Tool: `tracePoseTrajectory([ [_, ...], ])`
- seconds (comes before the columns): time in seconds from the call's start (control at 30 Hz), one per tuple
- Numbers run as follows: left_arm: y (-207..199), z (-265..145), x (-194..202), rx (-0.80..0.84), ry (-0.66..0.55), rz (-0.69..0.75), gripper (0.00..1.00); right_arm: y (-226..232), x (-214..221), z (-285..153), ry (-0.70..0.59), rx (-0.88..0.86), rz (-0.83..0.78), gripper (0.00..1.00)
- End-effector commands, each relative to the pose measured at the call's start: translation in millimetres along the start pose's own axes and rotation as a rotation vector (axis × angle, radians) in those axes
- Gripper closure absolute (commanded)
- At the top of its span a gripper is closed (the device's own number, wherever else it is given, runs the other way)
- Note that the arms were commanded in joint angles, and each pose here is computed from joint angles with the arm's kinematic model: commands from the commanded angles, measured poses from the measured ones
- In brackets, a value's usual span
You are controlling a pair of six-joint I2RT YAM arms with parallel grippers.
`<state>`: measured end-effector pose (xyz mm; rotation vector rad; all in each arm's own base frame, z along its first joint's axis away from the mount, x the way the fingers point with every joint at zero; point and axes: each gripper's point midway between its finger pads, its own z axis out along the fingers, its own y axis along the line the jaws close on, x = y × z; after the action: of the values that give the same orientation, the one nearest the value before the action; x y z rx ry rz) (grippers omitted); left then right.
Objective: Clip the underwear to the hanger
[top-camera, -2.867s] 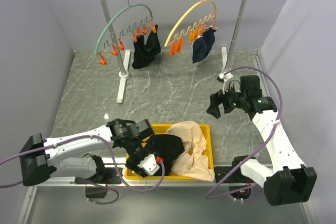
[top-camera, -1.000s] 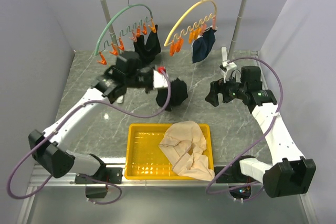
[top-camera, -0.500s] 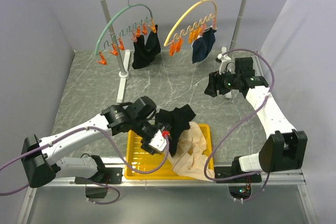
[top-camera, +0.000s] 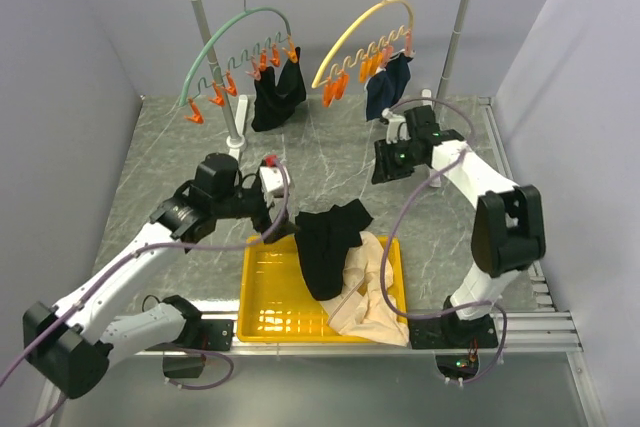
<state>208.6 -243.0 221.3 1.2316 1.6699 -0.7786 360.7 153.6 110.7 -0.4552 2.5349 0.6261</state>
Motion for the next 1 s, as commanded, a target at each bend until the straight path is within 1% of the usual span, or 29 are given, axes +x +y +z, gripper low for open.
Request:
tracePoseTrajectory([
  [0.0, 28.3, 8.0, 17.7, -0.121, 0.023, -0.291, 0.08, 9.7, -3.6, 15.8, 0.044, -0.009, 0.008, 0.55],
  [0.1, 42.2, 12.2, 32.6, -0.155, 0.052, -0.418, 0.06, 15.8, 11.4, 34.0, 0.127, -0.039, 0.018, 0.52],
  [0.23, 52.8, 16.2, 41.5, -0.172, 0.063, -0.486, 0.03, 25.7, 27.0, 53.0, 0.2, -0.087, 0.03, 0.45],
  [0.33, 58.4, 20.5, 53.6, -0.184, 0.092, -0.542, 0.03, 30.4, 39.0, 66.5, 0.245, -0.097, 0.025, 0.42],
  [0.4, 61.1, 21.1, 57.0, -0.187, 0.098, -0.565, 0.03, 31.8, 44.3, 72.2, 0.267, -0.107, 0.04, 0.42],
  [0.47, 67.4, 20.9, 58.8, -0.206, 0.097, -0.582, 0.03, 32.1, 47.5, 80.0, 0.287, -0.117, 0.048, 0.44],
  [0.5, 70.2, 20.8, 59.6, -0.215, 0.098, -0.588, 0.03, 32.3, 48.4, 82.1, 0.294, -0.116, 0.049, 0.46],
  [0.57, 77.3, 19.3, 58.1, -0.227, 0.09, -0.596, 0.03, 31.2, 45.3, 84.9, 0.289, -0.113, 0.047, 0.59],
  [0.6, 79.6, 18.5, 57.4, -0.232, 0.087, -0.601, 0.04, 30.9, 42.7, 84.1, 0.282, -0.109, 0.041, 0.74],
  [0.63, 80.4, 17.9, 57.1, -0.23, 0.084, -0.605, 0.04, 33.1, 37.4, 78.2, 0.266, -0.112, 0.032, 0.82],
  [0.67, 82.8, 15.6, 56.3, -0.232, 0.077, -0.609, 0.04, 34.7, 31.8, 72.8, 0.249, -0.115, 0.024, 0.87],
  [0.7, 81.4, 15.5, 53.8, -0.217, 0.067, -0.605, 0.05, 37.6, 27.1, 66.4, 0.231, -0.116, 0.005, 0.99],
  [0.73, 81.1, 12.8, 49.4, -0.215, 0.05, -0.594, 0.05, 45.6, 13.8, 48.9, 0.177, -0.123, -0.028, 1.0],
  [0.8, 73.9, 10.9, 48.0, -0.178, 0.029, -0.579, 0.05, 56.0, 3.8, 27.6, 0.117, -0.149, -0.091, 1.0],
  [0.83, 72.0, 7.4, 37.8, -0.17, -0.009, -0.54, 0.05, 67.3, -8.4, 4.8, 0.048, -0.162, -0.14, 1.0],
  [0.87, 66.5, 7.0, 40.7, -0.154, -0.017, -0.53, 0.05, 73.7, -13.7, -7.4, 0.015, -0.178, -0.197, 1.0],
  [0.93, 59.8, 1.7, 27.0, -0.128, -0.076, -0.473, 0.04, 87.6, -22.5, -37.7, -0.052, -0.194, -0.265, 1.0],
  [0.97, 56.7, 1.4, 29.1, -0.12, -0.082, -0.462, 0.03, 92.9, -27.2, -48.7, -0.079, -0.204, -0.323, 1.0],
])
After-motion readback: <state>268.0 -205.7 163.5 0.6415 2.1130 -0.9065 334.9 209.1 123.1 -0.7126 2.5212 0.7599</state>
